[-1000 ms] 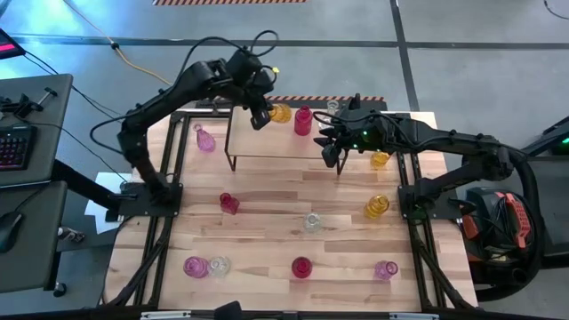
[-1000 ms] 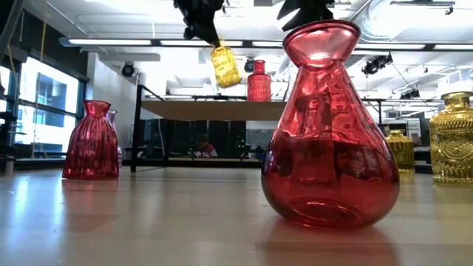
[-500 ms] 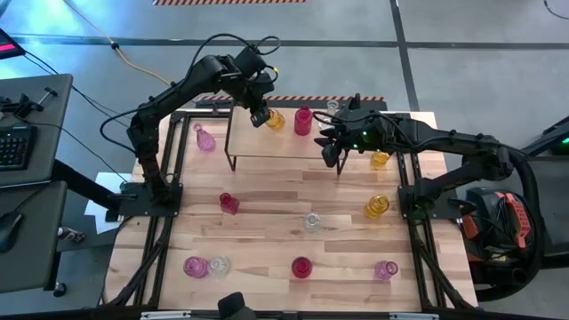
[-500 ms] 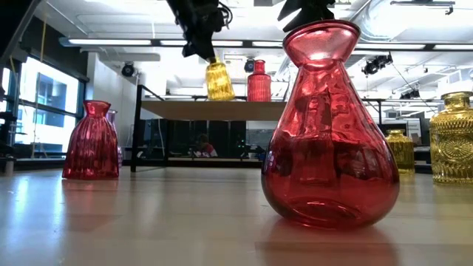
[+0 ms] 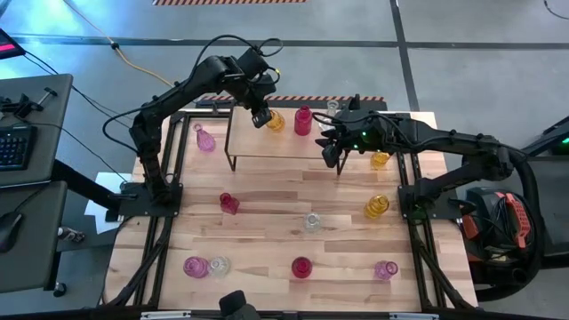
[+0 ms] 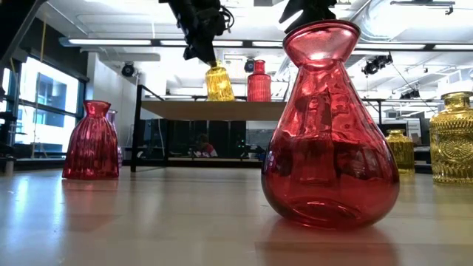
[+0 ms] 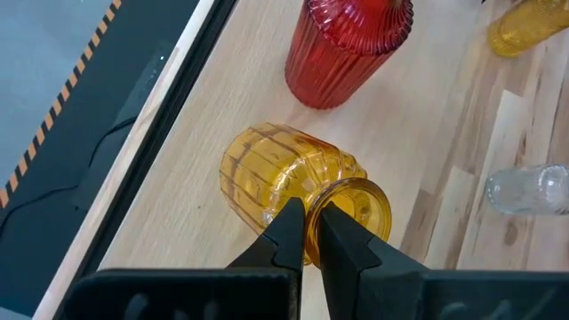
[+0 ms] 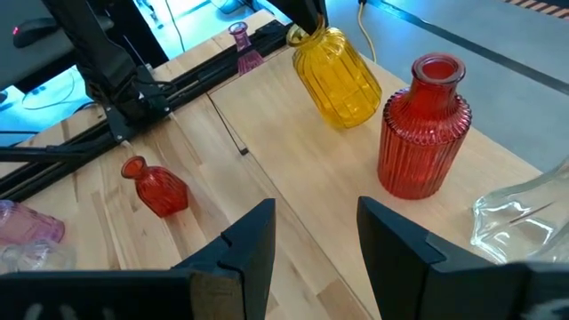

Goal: Sort vases onto shelf
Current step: Put the bottom left yellow vase on the shelf

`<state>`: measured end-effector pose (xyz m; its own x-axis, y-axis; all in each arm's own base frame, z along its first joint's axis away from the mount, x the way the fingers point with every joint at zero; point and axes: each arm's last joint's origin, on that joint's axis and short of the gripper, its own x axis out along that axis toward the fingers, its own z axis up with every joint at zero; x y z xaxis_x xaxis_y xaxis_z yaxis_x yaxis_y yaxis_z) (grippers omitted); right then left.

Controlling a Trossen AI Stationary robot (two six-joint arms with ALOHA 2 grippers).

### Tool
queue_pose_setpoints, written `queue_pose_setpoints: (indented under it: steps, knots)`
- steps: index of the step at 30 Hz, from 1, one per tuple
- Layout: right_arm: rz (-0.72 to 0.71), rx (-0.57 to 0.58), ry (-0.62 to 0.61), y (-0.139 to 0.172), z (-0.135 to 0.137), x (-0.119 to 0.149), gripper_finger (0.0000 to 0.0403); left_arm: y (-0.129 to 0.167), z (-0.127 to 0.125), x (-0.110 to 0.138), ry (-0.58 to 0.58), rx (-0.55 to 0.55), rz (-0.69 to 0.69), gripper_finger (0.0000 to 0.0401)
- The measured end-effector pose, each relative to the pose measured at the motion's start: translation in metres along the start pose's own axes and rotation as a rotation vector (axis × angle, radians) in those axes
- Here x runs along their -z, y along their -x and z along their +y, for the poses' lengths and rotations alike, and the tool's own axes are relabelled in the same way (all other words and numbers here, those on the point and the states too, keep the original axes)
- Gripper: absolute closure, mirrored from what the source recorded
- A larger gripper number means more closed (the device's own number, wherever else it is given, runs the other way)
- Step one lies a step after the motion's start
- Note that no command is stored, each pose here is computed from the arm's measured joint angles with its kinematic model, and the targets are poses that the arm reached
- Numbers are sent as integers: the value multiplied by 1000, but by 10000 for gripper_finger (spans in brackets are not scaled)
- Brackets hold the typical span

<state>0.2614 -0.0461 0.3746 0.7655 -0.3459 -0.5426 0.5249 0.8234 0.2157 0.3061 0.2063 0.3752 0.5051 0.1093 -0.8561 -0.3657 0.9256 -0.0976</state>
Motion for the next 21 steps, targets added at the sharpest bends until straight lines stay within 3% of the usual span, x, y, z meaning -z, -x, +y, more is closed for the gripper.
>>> queue_pose_setpoints:
  steps: [5, 14, 21]
  knots:
    - [1, 0, 0, 0, 0, 0, 263, 0, 0, 0, 2, -1, 0, 388]
    - [1, 0, 0, 0, 0, 0, 263, 0, 1, 0, 17, -52, 7, 337]
    - [10, 4, 2, 0, 0, 1, 263, 1, 2, 0, 18, -80, 9, 331]
